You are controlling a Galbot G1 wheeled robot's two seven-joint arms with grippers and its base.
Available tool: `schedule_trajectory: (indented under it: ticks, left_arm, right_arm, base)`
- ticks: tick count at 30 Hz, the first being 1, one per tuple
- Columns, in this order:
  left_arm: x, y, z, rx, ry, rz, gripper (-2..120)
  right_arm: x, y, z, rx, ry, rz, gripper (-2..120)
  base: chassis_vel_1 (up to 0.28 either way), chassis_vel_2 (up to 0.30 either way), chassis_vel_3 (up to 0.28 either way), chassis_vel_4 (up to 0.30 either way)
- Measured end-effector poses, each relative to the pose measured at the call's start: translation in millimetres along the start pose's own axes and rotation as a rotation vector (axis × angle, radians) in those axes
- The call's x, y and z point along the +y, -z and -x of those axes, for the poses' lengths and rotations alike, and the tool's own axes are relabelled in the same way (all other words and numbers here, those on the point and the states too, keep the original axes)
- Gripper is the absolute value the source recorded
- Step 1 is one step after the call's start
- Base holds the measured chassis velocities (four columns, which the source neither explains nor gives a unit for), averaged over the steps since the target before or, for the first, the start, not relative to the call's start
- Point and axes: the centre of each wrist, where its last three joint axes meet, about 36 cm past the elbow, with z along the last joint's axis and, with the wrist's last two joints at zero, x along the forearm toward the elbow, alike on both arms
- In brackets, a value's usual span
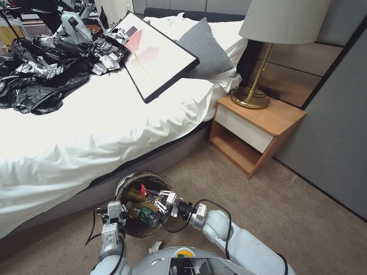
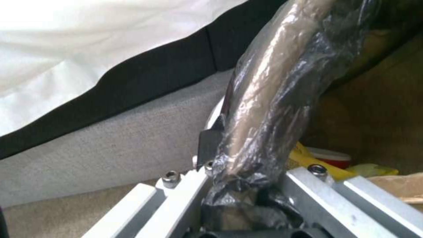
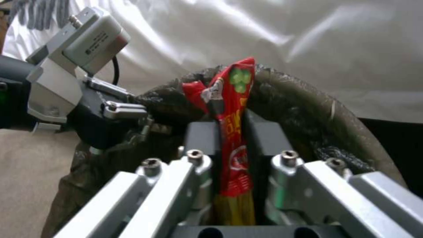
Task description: Pick up the trash bin, then pick up the garbage from the floor and place it into the trash bin.
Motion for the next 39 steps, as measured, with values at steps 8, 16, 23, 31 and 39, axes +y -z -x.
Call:
schedule_trajectory:
  ticks: [8, 16, 23, 31, 39]
  left_arm:
    - [-2.0, -0.3, -1, 0.001, -0.004, -0.003, 0]
    - [-3.7, 1.1, -5, 0.015, -0.02, -0.023, 0]
    - [-5.6, 6.8, -11, 0.053, -0.048, -0.063, 0]
    - [-4.3, 13.6, -14, 0.083, -0.069, -0.093, 0]
    - [3.4, 25.0, -15, 0.132, -0.096, -0.132, 0]
  right_arm:
    - [0, 0, -5, 0.006, -0.005, -0.007, 57]
    - [2, 4, -8, -0.002, 0.0, -0.019, 92]
    - [5, 20, -12, -0.053, -0.022, -0.056, 100]
    - [9, 44, -16, -0.123, -0.17, -0.081, 100]
    - [16, 75, -57, -0.178, -0.485, -0.163, 100]
  base:
    - [0.0, 0.0, 0.0, 0.0]
    - [0.0, 0.0, 0.0, 0.0]
    - [0.0, 0.0, 0.0, 0.0]
    - [0.0, 0.0, 0.0, 0.0]
    - [0.0, 0.0, 0.0, 0.0]
